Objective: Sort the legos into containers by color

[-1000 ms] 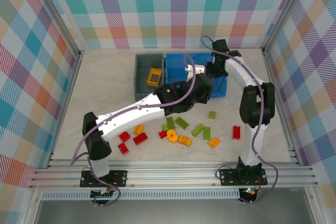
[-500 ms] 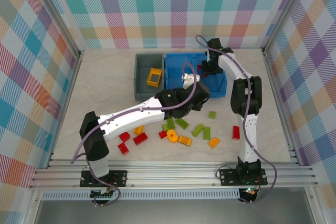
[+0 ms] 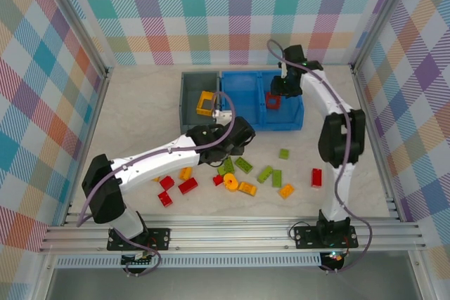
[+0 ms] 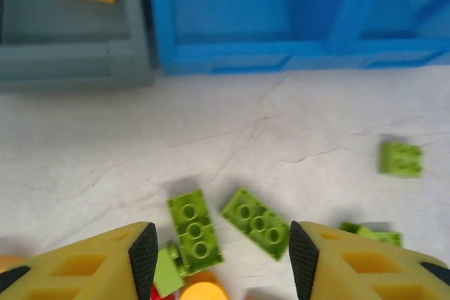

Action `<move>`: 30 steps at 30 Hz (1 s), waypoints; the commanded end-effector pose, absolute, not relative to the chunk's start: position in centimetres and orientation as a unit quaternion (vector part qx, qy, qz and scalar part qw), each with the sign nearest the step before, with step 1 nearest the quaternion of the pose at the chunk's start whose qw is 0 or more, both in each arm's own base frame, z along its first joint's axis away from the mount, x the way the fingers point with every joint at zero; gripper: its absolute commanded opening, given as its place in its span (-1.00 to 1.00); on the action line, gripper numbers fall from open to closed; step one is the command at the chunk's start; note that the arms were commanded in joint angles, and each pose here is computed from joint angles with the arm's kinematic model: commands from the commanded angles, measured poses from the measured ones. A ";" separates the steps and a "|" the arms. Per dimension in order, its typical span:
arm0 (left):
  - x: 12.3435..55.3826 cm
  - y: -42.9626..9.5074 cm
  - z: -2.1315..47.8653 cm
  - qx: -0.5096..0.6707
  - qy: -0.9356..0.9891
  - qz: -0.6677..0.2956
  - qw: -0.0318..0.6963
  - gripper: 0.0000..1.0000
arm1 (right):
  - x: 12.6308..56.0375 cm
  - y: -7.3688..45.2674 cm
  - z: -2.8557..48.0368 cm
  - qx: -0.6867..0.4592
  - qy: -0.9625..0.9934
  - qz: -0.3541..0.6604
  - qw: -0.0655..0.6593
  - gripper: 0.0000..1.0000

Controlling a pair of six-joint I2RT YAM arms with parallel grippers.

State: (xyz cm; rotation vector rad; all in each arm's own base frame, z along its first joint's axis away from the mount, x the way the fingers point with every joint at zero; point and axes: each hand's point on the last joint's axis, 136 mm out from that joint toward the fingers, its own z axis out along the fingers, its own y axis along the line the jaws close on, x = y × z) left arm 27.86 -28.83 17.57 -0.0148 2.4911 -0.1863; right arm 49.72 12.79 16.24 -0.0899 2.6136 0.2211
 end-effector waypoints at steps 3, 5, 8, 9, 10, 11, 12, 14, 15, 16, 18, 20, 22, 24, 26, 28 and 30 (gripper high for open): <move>26.4 -25.7 13.2 -0.056 0.968 -0.072 0.236 0.12 | 42.2 15.5 25.1 -0.056 0.934 0.127 0.330 0.05; 26.5 -25.7 12.3 -0.059 0.970 -0.080 0.223 0.12 | 38.5 17.0 25.2 -0.068 0.932 0.149 0.324 0.13; 27.0 -25.9 11.3 -0.069 0.971 -0.094 0.209 0.14 | 32.3 19.4 23.9 -0.088 0.934 0.181 0.295 0.22; 27.2 -26.1 11.0 -0.072 0.971 -0.099 0.206 0.14 | 30.7 20.1 23.4 -0.093 0.934 0.191 0.287 0.24; 27.4 -26.3 10.7 -0.076 0.971 -0.099 0.204 0.15 | 28.9 20.6 23.0 -0.098 0.934 0.200 0.279 0.26; 27.7 -26.6 10.4 -0.075 0.972 -0.100 0.201 0.16 | 27.3 21.1 22.7 -0.104 0.934 0.207 0.273 0.26; 27.9 -26.9 10.1 -0.074 0.972 -0.101 0.199 0.16 | 26.0 21.4 22.4 -0.105 0.934 0.214 0.267 0.26; 28.6 -27.4 9.4 -0.075 0.973 -0.096 0.196 0.18 | 23.7 21.4 22.0 -0.106 0.935 0.218 0.258 0.26; 28.9 -27.7 9.1 -0.076 0.973 -0.094 0.195 0.18 | 23.0 21.3 22.0 -0.106 0.935 0.219 0.257 0.27; 29.3 -28.0 8.7 -0.075 0.974 -0.095 0.193 0.19 | 22.1 21.1 21.9 -0.105 0.935 0.220 0.257 0.27; 29.7 -28.5 7.9 -0.073 0.976 -0.089 0.184 0.20 | 21.1 20.5 21.9 -0.097 0.935 0.227 0.256 0.28; 29.9 -28.6 6.9 -0.076 0.980 -0.072 0.171 0.20 | 20.2 19.9 21.8 -0.092 0.933 0.236 0.256 0.30; 29.9 -28.7 6.0 -0.076 0.982 -0.063 0.161 0.20 | 19.3 20.0 22.2 -0.102 0.926 0.255 0.260 0.35; 29.9 -28.7 5.3 -0.077 0.984 -0.054 0.154 0.19 | 18.3 20.5 23.2 -0.128 0.911 0.288 0.266 0.40; 29.9 -28.5 4.8 -0.079 0.985 -0.043 0.149 0.18 | 17.2 20.6 23.9 -0.147 0.899 0.313 0.270 0.45; 29.7 -28.1 4.4 -0.082 0.986 -0.032 0.145 0.16 | 16.6 20.2 24.5 -0.151 0.897 0.316 0.271 0.46; 29.5 -27.7 4.2 -0.085 0.986 -0.024 0.144 0.14 | 16.2 19.8 24.8 -0.150 0.897 0.314 0.272 0.46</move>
